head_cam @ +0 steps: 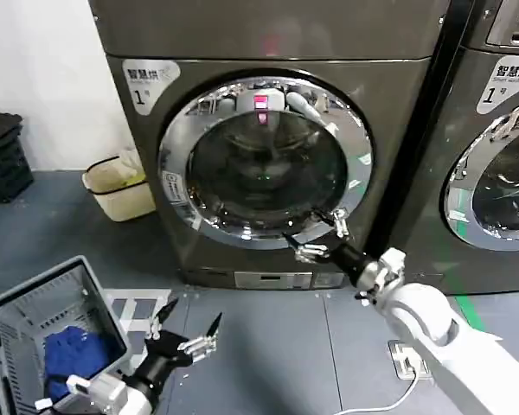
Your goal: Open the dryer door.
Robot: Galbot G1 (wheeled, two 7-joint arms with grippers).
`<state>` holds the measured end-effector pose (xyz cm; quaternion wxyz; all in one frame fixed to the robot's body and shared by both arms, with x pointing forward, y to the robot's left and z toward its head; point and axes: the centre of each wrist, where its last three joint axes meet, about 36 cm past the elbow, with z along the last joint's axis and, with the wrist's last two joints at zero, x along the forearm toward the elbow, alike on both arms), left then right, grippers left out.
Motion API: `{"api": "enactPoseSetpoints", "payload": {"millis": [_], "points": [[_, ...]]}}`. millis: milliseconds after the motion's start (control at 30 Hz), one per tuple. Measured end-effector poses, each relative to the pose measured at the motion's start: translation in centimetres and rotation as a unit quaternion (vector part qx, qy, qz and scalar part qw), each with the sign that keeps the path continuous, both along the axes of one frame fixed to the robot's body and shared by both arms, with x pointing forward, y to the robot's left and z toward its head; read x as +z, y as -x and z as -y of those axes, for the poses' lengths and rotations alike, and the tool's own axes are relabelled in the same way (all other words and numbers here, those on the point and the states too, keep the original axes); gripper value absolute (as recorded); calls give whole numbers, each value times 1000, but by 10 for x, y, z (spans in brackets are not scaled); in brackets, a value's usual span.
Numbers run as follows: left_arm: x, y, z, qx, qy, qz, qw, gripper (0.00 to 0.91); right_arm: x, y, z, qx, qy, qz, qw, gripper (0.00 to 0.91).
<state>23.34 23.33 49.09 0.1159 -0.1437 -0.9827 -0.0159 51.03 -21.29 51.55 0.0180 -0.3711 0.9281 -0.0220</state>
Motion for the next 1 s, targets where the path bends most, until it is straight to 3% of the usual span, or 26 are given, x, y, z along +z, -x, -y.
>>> {"api": "enactPoseSetpoints", "payload": {"millis": [1000], "points": [[0,2,0,1,0,-3,1000,907,3,-57,-60,55,19,-12,998,907]]}}
